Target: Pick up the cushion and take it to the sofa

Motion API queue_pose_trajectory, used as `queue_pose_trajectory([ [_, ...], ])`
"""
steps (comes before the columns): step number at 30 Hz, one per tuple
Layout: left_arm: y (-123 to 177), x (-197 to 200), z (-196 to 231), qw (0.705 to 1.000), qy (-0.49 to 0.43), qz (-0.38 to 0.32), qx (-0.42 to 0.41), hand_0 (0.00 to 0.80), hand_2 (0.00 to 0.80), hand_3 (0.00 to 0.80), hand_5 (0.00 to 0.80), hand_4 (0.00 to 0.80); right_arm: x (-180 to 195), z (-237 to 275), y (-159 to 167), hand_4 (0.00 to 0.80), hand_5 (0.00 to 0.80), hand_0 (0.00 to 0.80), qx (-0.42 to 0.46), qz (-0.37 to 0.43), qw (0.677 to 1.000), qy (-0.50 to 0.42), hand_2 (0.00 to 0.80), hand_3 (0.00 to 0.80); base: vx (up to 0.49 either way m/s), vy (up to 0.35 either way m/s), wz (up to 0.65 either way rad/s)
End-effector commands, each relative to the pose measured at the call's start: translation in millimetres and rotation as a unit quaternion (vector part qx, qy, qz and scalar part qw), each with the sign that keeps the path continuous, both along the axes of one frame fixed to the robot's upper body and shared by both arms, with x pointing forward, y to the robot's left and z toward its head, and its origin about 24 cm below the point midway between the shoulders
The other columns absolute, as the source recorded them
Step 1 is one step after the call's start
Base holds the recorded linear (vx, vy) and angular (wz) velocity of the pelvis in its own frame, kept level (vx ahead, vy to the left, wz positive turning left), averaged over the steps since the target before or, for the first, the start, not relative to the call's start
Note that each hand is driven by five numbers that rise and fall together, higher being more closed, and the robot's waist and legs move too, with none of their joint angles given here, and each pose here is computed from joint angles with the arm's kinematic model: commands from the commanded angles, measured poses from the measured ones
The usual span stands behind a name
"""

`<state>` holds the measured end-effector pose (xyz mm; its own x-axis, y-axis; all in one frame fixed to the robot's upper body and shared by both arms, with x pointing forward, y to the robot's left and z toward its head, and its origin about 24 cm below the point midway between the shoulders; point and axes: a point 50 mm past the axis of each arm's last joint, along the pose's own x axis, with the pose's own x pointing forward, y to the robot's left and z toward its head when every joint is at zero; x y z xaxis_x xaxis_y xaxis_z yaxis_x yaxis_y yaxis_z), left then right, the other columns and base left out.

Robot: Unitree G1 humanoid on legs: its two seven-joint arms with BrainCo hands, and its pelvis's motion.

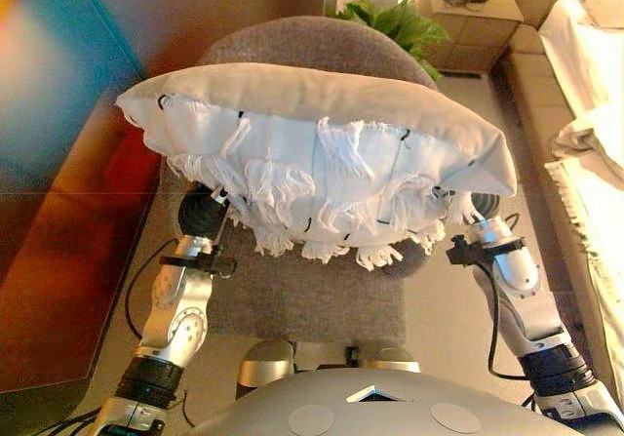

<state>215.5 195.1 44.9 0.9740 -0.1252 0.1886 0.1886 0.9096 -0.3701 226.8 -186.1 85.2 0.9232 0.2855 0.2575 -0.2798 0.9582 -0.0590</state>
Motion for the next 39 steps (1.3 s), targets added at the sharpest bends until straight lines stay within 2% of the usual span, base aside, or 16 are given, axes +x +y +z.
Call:
queue_pose_trajectory([
  [1, -24.5, 4.8, 32.4, 0.994, -0.102, -0.042, 0.003, 0.8, 0.8, 0.8, 0.8, 0.8, 0.6, 21.8, 23.4, 0.8, 0.8, 0.8, 0.019, 0.073, 0.995, -0.058, 0.8, 0.8, 0.109, -0.097, 0.01],
  [7, -31.0, 11.8, 28.1, 0.995, -0.091, -0.046, 0.017, 0.8, 0.8, 0.8, 0.8, 0.8, 8.1, 7.9, 21.6, 0.8, 0.8, 0.8, 0.02, 0.042, 0.998, -0.031, 0.8, 0.8, 0.108, 0.054, 0.15],
  [16, -32.5, 9.9, -9.9, 0.997, 0.033, -0.029, 0.057, 0.8, 0.8, 0.8, 0.8, 0.8, -1.2, -29.6, 19.1, 0.8, 0.8, 0.8, 0.052, 0.011, 0.995, 0.084, 0.8, 0.8, 0.166, 0.089, -0.11],
  [20, -27.7, 12.7, -10.8, 0.995, 0.039, -0.029, 0.083, 0.8, 0.8, 0.8, 0.8, 0.8, 2.7, -40.2, 20.9, 0.8, 0.8, 0.8, 0.065, -0.003, 0.992, 0.111, 0.8, 0.8, -0.01, 0.046, 0.01],
  [29, -47.4, 50.5, -4.6, 0.991, 0.012, -0.03, 0.13, 0.8, 0.8, 0.8, 0.8, 0.8, 35.4, -44.9, 39.8, 0.8, 0.8, 0.8, 0.047, -0.011, 0.993, 0.111, 0.8, 0.8, 0.0, 0.0, -0.06],
  [39, -63.4, 82.3, -21.8, 0.986, 0.077, -0.007, 0.151, 0.8, 0.8, 0.8, 0.8, 0.8, 78.1, -54.2, 47.1, 0.8, 0.8, 0.8, 0.003, -0.019, 0.984, 0.179, 0.8, 0.8, 0.0, -0.04, -0.01],
])
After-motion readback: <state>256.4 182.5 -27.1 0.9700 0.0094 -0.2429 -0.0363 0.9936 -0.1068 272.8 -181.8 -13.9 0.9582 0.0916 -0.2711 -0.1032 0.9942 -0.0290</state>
